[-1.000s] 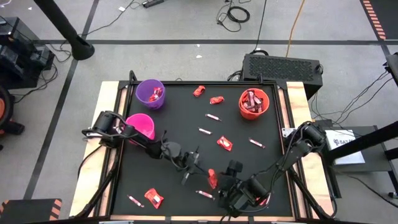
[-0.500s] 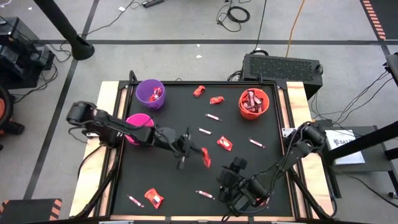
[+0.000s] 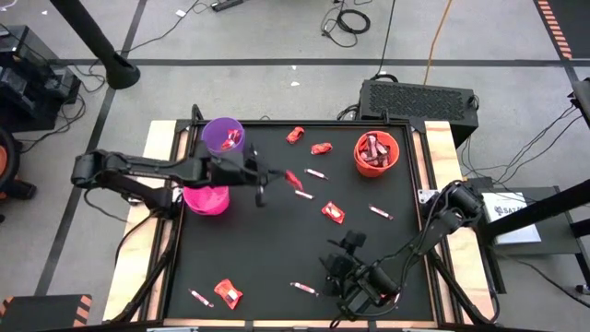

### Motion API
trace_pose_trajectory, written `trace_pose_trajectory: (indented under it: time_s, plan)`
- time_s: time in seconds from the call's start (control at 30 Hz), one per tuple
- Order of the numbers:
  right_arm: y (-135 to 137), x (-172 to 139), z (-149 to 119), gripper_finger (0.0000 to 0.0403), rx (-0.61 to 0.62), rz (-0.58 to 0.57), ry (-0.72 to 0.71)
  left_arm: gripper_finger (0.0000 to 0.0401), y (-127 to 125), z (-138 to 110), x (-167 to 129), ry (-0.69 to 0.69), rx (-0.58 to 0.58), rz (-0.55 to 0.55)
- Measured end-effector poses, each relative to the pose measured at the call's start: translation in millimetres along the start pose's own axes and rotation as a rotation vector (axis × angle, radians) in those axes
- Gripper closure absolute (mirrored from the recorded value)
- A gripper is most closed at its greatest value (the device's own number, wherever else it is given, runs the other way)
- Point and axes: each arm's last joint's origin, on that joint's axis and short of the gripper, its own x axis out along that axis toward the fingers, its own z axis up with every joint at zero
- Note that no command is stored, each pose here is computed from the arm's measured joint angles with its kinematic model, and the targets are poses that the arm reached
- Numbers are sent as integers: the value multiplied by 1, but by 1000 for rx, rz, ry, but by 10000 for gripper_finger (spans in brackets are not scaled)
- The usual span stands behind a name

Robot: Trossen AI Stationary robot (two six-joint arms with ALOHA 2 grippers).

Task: Sort candy by brand, put in halloween buckets
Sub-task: Put the orange candy into the purple bucket

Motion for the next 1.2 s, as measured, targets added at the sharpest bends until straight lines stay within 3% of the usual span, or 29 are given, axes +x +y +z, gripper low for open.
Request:
trace_pose_trajectory:
  time_s: [0.3, 0.53, 0.73, 0.9, 1.2]
  plan:
    - [-10, 15, -22, 140, -115, -74, 50, 401, 83, 7, -19, 205, -90, 340]
    - [-15, 24, -27, 140, -121, -103, 78, 401, 130, -13, -43, 455, -190, 485]
    - [-16, 26, -26, 140, -113, -106, 78, 401, 146, -29, -56, 578, -247, 542]
    - [-16, 26, -25, 140, -107, -102, 76, 401, 153, -38, -66, 689, -242, 663]
    - [-15, 26, -25, 140, -100, -99, 73, 401, 157, -48, -76, 804, -266, 674]
